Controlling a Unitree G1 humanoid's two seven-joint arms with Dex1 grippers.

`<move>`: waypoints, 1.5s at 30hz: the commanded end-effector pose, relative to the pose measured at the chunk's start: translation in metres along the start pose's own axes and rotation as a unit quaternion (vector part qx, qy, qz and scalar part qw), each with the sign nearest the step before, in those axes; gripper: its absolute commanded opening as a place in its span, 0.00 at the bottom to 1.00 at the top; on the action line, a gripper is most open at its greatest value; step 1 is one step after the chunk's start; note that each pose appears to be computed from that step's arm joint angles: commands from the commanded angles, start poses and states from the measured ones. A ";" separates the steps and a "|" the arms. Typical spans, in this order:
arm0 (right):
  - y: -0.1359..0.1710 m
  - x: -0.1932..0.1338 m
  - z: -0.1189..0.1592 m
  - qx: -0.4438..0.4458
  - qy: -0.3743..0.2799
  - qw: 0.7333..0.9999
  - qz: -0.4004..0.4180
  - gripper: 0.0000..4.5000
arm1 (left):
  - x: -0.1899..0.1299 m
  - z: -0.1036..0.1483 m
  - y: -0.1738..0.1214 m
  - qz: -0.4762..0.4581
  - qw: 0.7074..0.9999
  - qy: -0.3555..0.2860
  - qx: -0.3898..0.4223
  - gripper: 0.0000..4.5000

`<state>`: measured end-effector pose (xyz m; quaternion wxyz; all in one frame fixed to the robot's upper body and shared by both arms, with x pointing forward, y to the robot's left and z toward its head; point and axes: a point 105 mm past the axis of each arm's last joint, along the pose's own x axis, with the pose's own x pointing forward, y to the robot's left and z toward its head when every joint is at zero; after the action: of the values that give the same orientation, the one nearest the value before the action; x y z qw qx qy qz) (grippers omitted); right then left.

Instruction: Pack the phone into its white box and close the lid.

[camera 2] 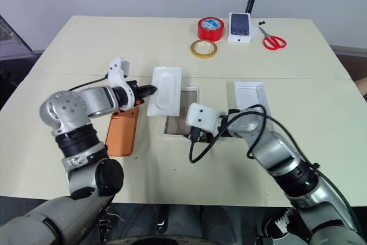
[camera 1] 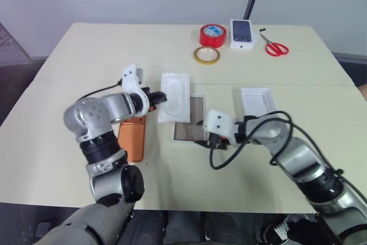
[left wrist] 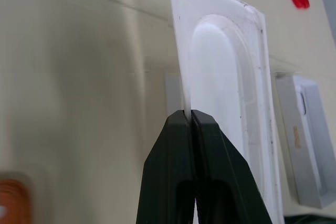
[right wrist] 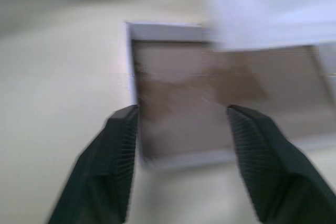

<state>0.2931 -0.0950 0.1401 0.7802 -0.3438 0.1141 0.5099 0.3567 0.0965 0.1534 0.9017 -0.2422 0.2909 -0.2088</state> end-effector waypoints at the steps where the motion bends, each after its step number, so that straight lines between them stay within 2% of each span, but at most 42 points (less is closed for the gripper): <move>1: -0.008 -0.019 0.006 -0.005 -0.013 1.000 -0.022 0.61 | -0.002 -0.005 -0.012 0.000 0.999 -0.001 0.043 0.00; 6: -0.016 -0.026 -0.004 -0.008 0.003 0.999 -0.043 0.61 | 0.002 -0.015 -0.017 -0.005 0.999 0.012 0.052 0.00; 12: -0.027 -0.025 0.000 -0.019 -0.004 0.998 -0.066 0.61 | 0.005 -0.025 -0.024 -0.015 0.998 0.023 0.062 0.00; 15: -0.033 -0.025 0.001 -0.019 -0.009 0.997 -0.077 0.63 | 0.004 -0.024 -0.028 -0.023 0.997 0.020 0.064 0.20; 17: -0.038 -0.026 0.000 -0.022 -0.009 0.996 -0.085 0.63 | 0.002 -0.022 -0.031 -0.032 0.997 0.014 0.064 0.38; 21: -0.041 -0.023 0.005 -0.022 -0.022 0.995 -0.090 0.63 | -0.003 -0.016 -0.030 -0.037 0.997 0.004 0.069 0.38; 25: -0.043 -0.017 0.011 -0.007 -0.037 0.995 -0.095 0.22 | -0.013 -0.002 -0.025 -0.040 0.996 -0.021 0.083 0.40; 27: -0.046 -0.006 0.015 0.018 -0.043 0.993 -0.106 0.01 | -0.027 0.015 -0.017 -0.032 0.988 -0.065 0.139 0.40; 31: -0.048 0.015 0.019 0.045 -0.041 0.991 -0.123 0.00 | -0.043 0.024 0.010 0.000 0.950 -0.119 0.287 0.40; 35: -0.059 0.036 0.020 0.071 -0.032 0.983 -0.167 0.00 | -0.055 0.011 0.034 -0.009 0.913 -0.109 0.393 0.40; 38: -0.064 0.055 0.022 0.087 -0.028 0.979 -0.184 0.00 | -0.064 -0.003 0.042 -0.045 0.899 -0.095 0.425 0.40; 45: -0.072 0.083 0.012 0.089 0.016 0.974 -0.208 0.00 | -0.074 -0.026 0.041 -0.101 0.894 -0.081 0.430 0.40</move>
<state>0.3848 -0.0487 0.1218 0.8895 -0.2875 0.1223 0.3335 0.3010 0.1632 0.1317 0.9185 0.1144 0.1000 -0.3652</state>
